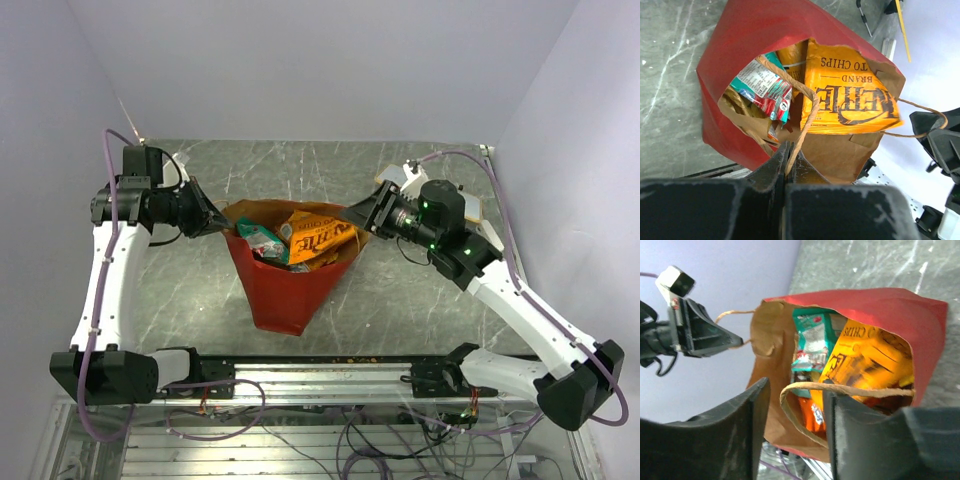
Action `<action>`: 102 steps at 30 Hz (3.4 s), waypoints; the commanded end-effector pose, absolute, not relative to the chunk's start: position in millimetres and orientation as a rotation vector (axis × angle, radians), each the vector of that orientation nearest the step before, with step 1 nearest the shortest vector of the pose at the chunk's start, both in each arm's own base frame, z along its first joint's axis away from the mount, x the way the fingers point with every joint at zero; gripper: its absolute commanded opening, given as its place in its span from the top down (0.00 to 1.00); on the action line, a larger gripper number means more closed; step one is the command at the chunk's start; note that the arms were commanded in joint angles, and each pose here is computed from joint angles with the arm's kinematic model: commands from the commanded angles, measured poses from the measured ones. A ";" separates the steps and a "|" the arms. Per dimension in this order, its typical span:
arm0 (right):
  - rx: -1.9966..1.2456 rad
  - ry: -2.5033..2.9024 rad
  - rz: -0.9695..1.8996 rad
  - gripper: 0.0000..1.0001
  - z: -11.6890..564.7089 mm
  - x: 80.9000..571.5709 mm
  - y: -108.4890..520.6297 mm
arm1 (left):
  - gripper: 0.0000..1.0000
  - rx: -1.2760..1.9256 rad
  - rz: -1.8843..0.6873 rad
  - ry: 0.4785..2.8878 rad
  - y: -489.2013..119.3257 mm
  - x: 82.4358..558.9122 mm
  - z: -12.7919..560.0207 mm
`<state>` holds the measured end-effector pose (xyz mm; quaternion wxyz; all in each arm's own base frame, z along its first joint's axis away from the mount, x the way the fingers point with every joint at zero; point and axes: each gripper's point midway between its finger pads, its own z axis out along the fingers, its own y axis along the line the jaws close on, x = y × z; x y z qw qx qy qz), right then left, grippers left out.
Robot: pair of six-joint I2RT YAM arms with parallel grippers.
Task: Take the snacks out of the paper bag
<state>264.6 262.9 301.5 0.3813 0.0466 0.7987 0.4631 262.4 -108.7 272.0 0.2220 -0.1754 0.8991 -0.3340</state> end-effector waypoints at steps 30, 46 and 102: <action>0.192 1.880 1.023 1.00 366.4 307.4 171.9 | 0.93 -0.417 -1.234 2.345 -201.2 254.2 335.0; -0.080 2.085 0.691 1.00 377.2 285.8 127.8 | 0.93 -0.329 -1.252 2.456 -328.8 216.6 299.8; -0.072 1.893 1.042 1.00 411.7 253.5 161.7 | 0.37 0.539 -0.185 2.291 -396.8 247.6 251.5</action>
